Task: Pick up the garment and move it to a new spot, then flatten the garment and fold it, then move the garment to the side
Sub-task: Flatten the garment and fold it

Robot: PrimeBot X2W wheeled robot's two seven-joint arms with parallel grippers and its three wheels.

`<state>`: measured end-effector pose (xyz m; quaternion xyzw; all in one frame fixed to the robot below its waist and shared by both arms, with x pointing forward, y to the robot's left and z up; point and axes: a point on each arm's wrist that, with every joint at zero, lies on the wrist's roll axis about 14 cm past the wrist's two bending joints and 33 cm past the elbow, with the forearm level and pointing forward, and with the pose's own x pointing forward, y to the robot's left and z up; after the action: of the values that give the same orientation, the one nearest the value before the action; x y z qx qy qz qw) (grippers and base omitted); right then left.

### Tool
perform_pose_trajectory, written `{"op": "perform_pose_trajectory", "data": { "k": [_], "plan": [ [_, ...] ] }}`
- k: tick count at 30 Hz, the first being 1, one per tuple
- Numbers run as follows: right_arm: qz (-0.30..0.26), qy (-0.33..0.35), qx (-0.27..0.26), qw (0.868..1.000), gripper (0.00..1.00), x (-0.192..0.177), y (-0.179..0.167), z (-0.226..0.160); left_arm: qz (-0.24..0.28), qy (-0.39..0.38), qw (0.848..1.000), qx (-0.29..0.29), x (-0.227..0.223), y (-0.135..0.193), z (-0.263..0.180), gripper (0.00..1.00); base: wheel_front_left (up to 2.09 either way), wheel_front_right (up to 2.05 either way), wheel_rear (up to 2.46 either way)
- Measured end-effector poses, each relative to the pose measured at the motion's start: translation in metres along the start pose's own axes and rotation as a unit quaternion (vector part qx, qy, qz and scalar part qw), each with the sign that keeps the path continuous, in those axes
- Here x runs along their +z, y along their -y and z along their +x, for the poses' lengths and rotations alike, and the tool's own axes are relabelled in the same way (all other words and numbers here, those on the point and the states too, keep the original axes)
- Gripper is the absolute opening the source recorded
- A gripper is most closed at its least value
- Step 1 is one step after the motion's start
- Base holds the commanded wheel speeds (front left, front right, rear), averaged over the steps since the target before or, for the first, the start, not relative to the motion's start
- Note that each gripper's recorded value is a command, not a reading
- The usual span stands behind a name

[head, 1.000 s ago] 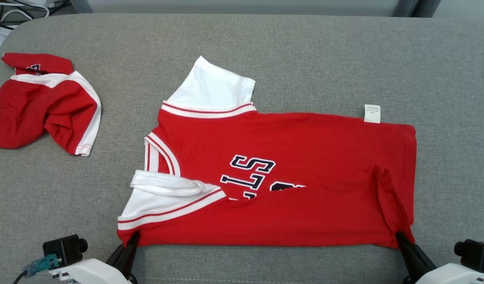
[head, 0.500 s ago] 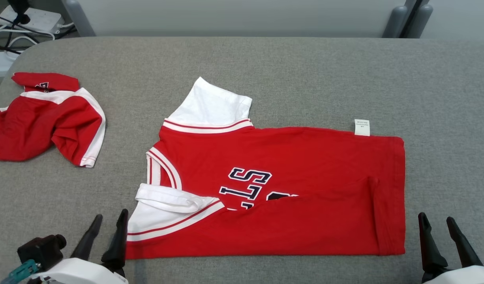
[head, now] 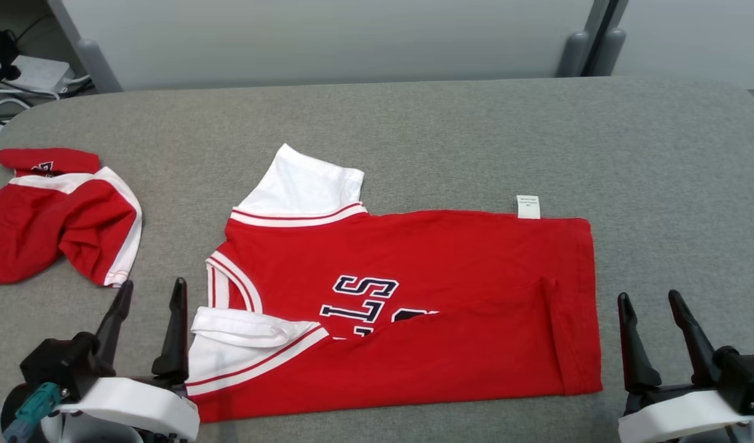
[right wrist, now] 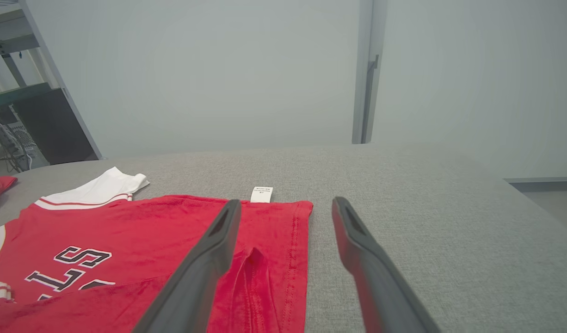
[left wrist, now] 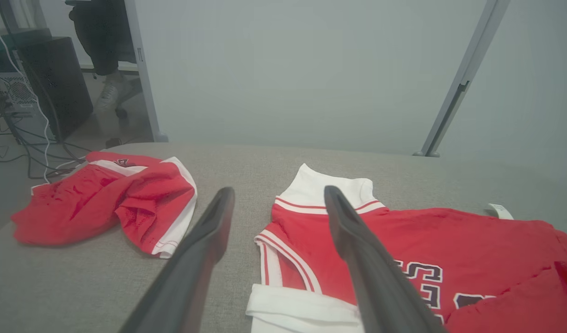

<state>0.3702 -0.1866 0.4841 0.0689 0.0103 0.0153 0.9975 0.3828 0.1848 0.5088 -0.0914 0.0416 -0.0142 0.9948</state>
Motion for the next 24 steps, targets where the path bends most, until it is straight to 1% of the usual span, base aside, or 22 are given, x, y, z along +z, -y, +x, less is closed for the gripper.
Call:
{"op": "perform_pose_trajectory", "data": {
  "k": [6, 11, 17, 24],
  "plan": [
    [0.009, -0.004, -0.001, 1.0, 1.0, -0.003, -0.002, -0.008, -0.005, -0.02, 0.999, -0.027, -0.007, 0.02, 0.003, 1.0, 0.0, 0.0, 0.0],
    [0.021, -0.017, -0.015, 1.0, 1.0, -0.011, 0.005, -0.013, -0.007, -0.055, 0.996, -0.071, -0.021, 0.042, 0.016, 1.0, 0.0, 0.0, 0.0],
    [0.028, -0.025, -0.012, 0.999, 1.0, -0.01, 0.007, 0.02, -0.011, -0.087, 0.987, -0.131, -0.022, 0.065, 0.068, 1.0, 0.0, 0.0, 0.0],
    [0.034, -0.065, 0.001, 0.997, 1.0, -0.026, 0.006, 0.066, -0.014, -0.167, 0.97, -0.177, -0.053, 0.078, 0.128, 1.0, 0.0, 0.0, 0.0]
  ]
}}
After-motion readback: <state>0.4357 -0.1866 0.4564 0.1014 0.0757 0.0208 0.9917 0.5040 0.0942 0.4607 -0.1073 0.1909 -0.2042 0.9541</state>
